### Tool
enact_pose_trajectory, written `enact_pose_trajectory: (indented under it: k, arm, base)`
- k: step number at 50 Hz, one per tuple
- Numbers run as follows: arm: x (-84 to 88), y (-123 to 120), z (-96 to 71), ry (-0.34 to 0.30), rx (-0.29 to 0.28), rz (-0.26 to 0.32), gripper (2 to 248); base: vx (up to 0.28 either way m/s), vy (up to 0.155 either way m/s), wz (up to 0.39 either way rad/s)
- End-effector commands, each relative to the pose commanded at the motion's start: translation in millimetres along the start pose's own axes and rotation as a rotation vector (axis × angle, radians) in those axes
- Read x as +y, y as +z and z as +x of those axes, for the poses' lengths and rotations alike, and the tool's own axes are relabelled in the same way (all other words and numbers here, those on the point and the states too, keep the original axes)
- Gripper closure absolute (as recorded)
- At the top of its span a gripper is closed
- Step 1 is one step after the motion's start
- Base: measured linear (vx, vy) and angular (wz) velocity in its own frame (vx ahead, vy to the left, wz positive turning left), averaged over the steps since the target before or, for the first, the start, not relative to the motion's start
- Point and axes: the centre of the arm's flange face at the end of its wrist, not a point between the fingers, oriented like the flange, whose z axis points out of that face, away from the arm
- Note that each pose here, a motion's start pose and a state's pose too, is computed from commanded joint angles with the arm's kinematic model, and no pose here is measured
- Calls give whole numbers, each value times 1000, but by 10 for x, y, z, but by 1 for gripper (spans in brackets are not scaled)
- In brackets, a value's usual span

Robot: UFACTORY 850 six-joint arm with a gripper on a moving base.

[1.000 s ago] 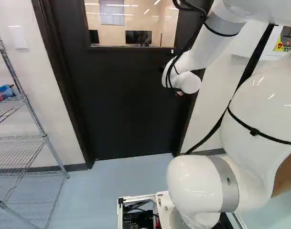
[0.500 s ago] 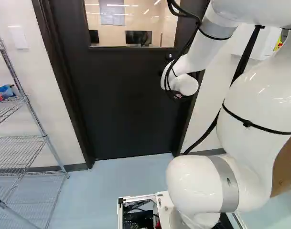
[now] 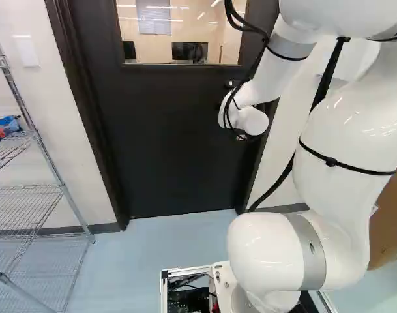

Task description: Open the door and move inside

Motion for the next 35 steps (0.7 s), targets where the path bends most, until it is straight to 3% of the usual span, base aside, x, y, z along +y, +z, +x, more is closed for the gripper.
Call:
enact_pose_trajectory:
  k: [21, 35]
  arm:
    - [0, 57, -212, 0, -47, 0, 3]
    - [7, 79, -241, 7, -54, -9, 3]
  base:
    - [0, 0, 0]
    - [0, 0, 0]
